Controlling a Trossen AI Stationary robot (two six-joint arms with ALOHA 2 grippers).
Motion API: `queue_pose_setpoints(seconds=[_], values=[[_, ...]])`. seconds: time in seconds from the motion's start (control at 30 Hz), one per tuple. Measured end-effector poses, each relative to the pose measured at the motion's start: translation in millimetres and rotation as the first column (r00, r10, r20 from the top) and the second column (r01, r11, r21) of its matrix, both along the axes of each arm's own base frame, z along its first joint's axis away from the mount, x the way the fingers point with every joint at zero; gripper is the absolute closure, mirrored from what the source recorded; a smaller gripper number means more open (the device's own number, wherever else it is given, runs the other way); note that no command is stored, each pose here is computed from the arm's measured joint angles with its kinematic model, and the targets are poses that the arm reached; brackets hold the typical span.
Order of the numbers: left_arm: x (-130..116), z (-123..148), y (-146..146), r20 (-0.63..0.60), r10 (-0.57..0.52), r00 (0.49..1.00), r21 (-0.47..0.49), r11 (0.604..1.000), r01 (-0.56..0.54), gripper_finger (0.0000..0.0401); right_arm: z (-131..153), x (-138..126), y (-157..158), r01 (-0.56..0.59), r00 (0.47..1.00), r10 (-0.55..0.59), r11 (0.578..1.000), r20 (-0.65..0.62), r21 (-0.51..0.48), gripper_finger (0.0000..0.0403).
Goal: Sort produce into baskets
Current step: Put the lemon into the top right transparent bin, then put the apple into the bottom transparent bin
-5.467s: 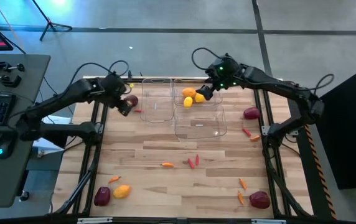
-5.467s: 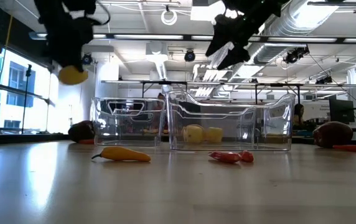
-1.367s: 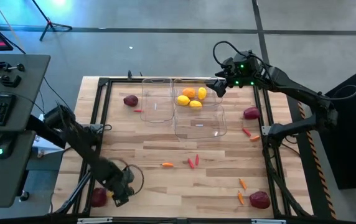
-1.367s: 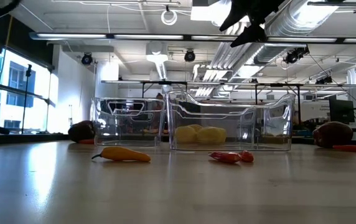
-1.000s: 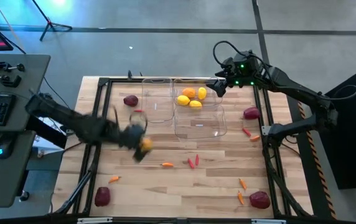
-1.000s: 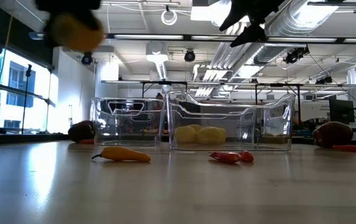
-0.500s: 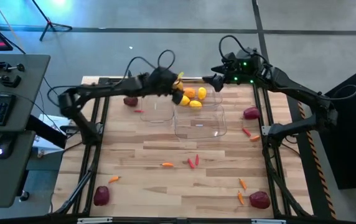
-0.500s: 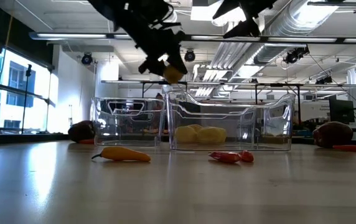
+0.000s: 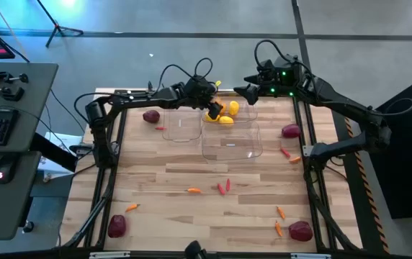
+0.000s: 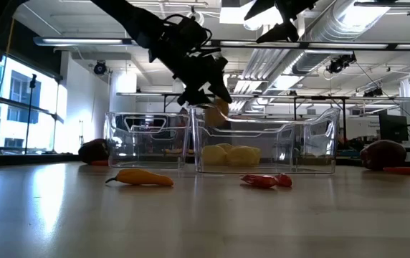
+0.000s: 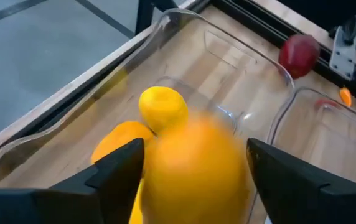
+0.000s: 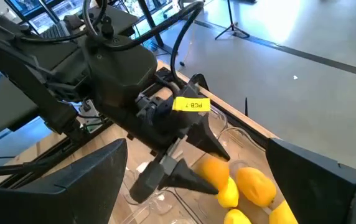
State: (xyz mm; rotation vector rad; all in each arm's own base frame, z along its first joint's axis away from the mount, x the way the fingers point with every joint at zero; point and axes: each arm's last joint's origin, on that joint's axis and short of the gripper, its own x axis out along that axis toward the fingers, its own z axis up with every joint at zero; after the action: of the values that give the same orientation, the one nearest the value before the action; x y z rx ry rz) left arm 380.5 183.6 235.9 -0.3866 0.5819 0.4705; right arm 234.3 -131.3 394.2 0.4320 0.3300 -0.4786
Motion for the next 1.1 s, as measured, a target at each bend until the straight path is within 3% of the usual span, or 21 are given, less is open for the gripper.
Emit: queue_pose_setpoints(seconds=[0.17, 0.33, 0.47, 0.57, 0.7, 0.77, 0.93, 1.0, 1.1], values=[[-1.5, 7.8, -3.0, 0.008, -0.026, 1.0, 0.029, 0.999, 0.026, 0.009, -0.1, -0.5, -1.1, 0.041, 0.999, -0.041, 0.999, -0.008, -0.013, 0.0031], [-19.0, 31.7, -14.8, -0.013, -0.087, 0.996, -0.017, 0.996, 0.087, 0.0086, -1.9, -2.6, 0.2, 0.06, 0.998, -0.059, 0.997, -0.015, 0.04, 0.0031], [-43.5, 55.4, -36.2, -0.079, -0.185, 0.98, -0.034, 0.983, 0.183, 0.0086, -12.9, -9.8, 9.3, 0.021, 0.99, -0.003, 0.991, -0.139, 0.129, 0.0031], [-63.9, 74.2, -59.8, -0.033, -0.223, 0.974, -0.005, 0.975, 0.223, 0.0086, -22.6, -11.1, 22.8, -0.001, 0.968, 0.047, 0.983, -0.248, 0.183, 0.0031], [-91.3, 90.6, -89.7, 0.129, -0.222, 0.966, 0.024, 0.975, 0.221, 0.0086, -33.2, -13.4, 45.0, 0.048, 0.914, 0.038, 0.979, -0.403, 0.199, 0.0031], [-105.0, 91.7, -102.7, 0.192, -0.208, 0.959, -0.011, 0.977, 0.213, 0.0086, -37.4, -15.5, 55.1, 0.097, 0.885, 0.008, 0.975, -0.466, 0.201, 0.0031], [-129.9, 88.1, -125.3, 0.257, -0.151, 0.954, -0.07, 0.982, 0.175, 0.0086, -44.8, -24.5, 75.3, 0.284, 0.793, -0.155, 0.95, -0.59, 0.132, 0.0031], [-136.5, 82.7, -129.8, 0.245, -0.108, 0.963, -0.081, 0.988, 0.132, 0.0086, -47.3, -31.5, 79.5, 0.381, 0.736, -0.246, 0.921, -0.631, 0.085, 0.0031], [-140.8, 78.8, -133.3, 0.242, -0.071, 0.968, -0.083, 0.992, 0.094, 0.0086, -50.4, -44.9, 76.1, 0.552, 0.634, -0.371, 0.831, -0.678, 0.062, 0.0031]])
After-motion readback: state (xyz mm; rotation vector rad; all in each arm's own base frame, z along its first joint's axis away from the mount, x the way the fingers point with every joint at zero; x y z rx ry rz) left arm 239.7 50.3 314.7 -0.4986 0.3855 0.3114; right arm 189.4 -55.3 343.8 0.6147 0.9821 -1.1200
